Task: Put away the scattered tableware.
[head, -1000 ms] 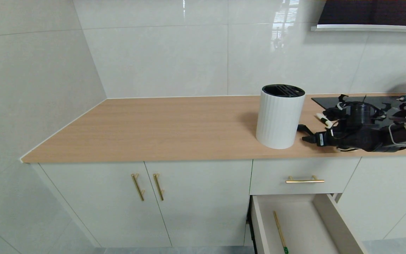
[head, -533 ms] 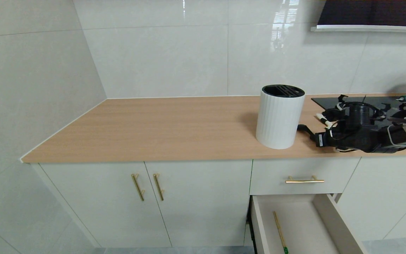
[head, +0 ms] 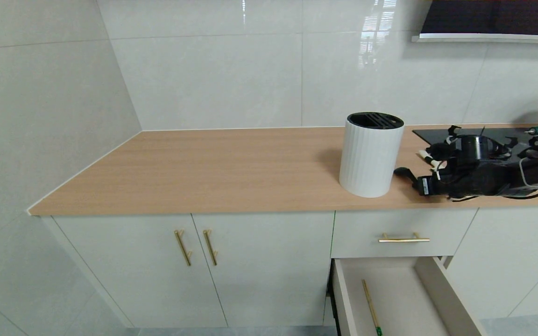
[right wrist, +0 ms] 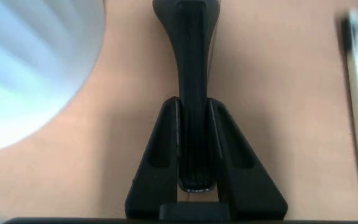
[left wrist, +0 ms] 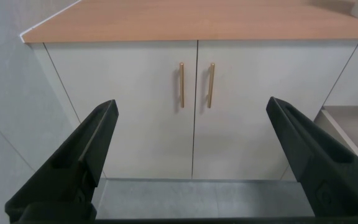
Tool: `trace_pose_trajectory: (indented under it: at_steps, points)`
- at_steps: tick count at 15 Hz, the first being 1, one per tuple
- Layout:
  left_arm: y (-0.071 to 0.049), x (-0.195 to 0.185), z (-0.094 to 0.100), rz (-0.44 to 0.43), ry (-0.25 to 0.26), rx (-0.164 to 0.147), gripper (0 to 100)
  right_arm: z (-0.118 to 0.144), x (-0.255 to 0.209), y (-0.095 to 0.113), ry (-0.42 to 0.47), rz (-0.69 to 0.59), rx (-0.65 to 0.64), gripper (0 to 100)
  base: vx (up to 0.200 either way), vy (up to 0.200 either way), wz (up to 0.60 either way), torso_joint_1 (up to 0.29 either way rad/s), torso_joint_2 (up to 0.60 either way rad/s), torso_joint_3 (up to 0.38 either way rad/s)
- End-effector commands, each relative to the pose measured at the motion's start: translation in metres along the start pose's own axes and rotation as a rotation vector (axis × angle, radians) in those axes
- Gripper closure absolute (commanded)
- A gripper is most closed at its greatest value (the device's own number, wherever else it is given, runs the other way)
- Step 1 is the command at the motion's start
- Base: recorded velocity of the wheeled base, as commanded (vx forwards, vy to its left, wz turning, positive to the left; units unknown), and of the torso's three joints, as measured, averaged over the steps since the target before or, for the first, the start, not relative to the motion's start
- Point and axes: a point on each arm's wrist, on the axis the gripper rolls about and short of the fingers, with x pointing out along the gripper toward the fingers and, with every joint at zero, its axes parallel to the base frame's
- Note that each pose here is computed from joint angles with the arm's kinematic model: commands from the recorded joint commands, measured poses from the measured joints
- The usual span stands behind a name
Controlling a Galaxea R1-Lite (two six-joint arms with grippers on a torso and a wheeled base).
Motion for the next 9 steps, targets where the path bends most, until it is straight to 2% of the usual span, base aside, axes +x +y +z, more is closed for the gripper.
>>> trace_pose_trajectory:
  at_steps: [1, 2, 5, 6, 9]
  points:
    - [0.000, 0.000, 0.000, 0.000, 0.001, 0.000, 0, 0.027, -0.049, 0.007, -0.029, -0.054, 0.098, 100, 0.000, 0.000, 0.00, 0.000, 0.00, 0.000]
    - [0.000, 0.000, 0.000, 0.000, -0.001, 0.000, 0, 0.025, -0.071, 0.013, -0.009, -0.056, 0.141, 100, 0.000, 0.000, 0.00, 0.000, 0.00, 0.000]
    - [0.000, 0.000, 0.000, 0.000, -0.001, 0.000, 0, 0.016, -0.121, 0.021, 0.005, -0.083, 0.149, 100, 0.000, 0.000, 0.00, 0.000, 0.00, 0.000]
    - [0.000, 0.000, 0.000, 0.000, 0.001, 0.000, 0, 0.003, -0.146, 0.025, 0.022, -0.097, 0.152, 100, 0.000, 0.000, 0.00, 0.000, 0.00, 0.000]
    - [0.000, 0.000, 0.000, 0.000, 0.001, 0.000, 0, -0.032, -0.176, 0.032, 0.093, -0.128, 0.170, 100, 0.000, 0.000, 0.00, 0.000, 0.00, 0.000]
